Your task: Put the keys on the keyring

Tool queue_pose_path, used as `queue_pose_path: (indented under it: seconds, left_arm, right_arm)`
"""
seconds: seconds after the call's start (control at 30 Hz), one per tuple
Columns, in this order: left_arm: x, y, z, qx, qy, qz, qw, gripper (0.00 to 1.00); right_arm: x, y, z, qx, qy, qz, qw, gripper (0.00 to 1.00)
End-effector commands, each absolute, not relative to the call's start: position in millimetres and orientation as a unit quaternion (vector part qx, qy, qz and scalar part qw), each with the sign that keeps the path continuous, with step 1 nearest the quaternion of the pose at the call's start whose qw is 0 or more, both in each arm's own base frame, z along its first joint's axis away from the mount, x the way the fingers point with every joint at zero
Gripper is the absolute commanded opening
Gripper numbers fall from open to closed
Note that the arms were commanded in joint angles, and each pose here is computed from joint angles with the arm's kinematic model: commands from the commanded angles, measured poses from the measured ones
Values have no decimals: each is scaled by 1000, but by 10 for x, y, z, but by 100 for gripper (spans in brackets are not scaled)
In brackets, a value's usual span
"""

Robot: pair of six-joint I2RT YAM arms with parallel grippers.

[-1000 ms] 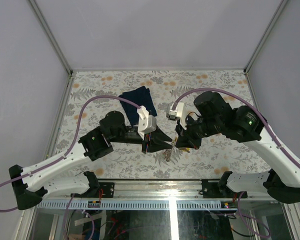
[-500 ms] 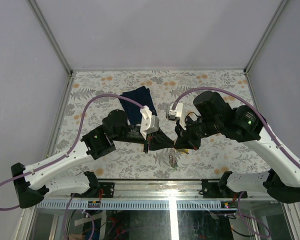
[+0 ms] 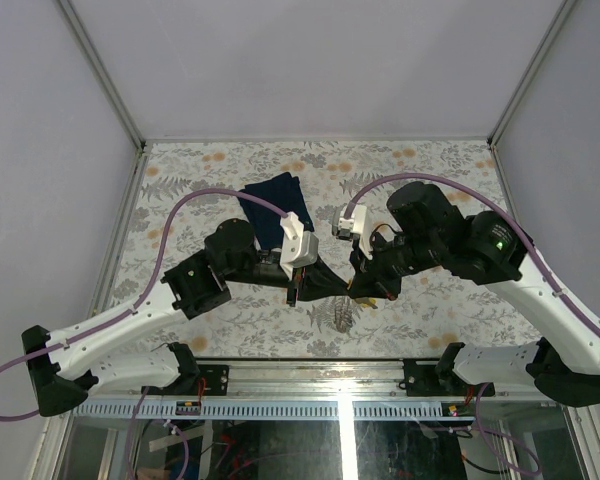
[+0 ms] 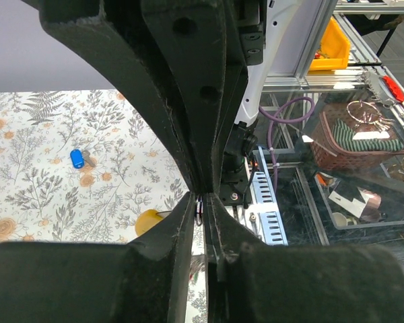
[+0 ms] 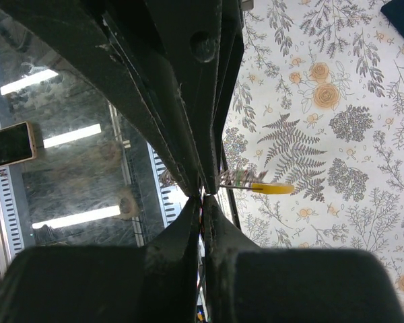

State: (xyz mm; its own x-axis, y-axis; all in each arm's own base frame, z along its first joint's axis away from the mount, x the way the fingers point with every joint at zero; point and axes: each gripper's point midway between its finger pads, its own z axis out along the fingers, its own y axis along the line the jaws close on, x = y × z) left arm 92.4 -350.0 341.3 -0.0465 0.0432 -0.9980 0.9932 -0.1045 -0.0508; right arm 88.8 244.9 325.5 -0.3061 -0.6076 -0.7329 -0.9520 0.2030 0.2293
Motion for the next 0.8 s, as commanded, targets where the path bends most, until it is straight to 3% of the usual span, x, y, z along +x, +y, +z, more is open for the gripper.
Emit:
queue_pose_path:
  seconds: [0.0, 0.43, 0.57, 0.7, 0.77]
  left_arm:
    - [869, -3501, 3599, 529, 467, -533, 466, 8]
    - [861, -3499, 3578, 532, 469, -531, 464, 13]
    - [866, -3497, 3578, 532, 469, -530, 464, 1]
    - [873, -3488, 3603, 530, 469, -529, 468, 0]
    - [882, -3470, 3637, 524, 469, -528, 476, 0]
  right_arm:
    - [897, 2541, 3486, -528, 707, 366, 295, 0]
    - [960, 2512, 3519, -518, 711, 354, 317, 0]
    - [956, 2512, 3514, -518, 712, 355, 316, 0]
    - [963, 2515, 3528, -515, 712, 356, 320, 0]
    - [979, 2509, 3565, -508, 712, 355, 329, 6]
